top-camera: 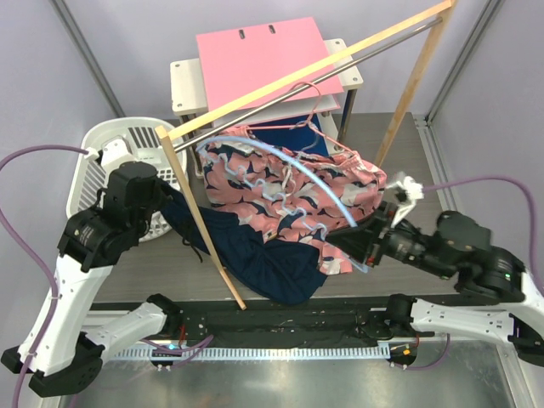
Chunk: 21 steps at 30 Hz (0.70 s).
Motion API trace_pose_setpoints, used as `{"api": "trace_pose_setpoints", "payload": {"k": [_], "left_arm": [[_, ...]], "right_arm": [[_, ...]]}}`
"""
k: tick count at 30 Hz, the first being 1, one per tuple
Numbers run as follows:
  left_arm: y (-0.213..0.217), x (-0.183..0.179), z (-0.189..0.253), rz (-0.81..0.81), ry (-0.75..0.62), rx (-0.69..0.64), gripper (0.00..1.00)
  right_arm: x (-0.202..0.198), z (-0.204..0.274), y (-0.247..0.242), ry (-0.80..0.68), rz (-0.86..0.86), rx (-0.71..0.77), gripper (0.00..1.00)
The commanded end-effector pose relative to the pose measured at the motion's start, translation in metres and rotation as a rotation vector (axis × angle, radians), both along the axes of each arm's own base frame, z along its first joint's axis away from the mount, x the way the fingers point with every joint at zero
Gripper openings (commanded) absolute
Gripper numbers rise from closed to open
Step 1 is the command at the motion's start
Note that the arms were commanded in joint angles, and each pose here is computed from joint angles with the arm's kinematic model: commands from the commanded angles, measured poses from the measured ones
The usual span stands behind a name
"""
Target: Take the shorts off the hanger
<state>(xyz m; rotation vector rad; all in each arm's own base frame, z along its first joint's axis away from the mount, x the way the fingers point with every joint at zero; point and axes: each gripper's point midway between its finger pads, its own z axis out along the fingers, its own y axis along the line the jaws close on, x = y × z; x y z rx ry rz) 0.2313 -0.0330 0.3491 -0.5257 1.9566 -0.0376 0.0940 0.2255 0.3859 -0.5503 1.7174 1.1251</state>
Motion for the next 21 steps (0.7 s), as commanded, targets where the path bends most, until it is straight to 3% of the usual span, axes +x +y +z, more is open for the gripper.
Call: {"api": "trace_pose_setpoints", "payload": {"k": [1,21], "left_arm": [[-0.003,0.003,0.016,0.018,-0.074,-0.083,0.0],[-0.009,-0.001,0.027,-0.018,-0.11,-0.143,0.0]], "right_arm": [[0.006,0.053,-0.021,-0.121,-0.063,0.121,0.01],[0.026,0.073,0.006,-0.182,-0.104,0.176,0.01]]}}
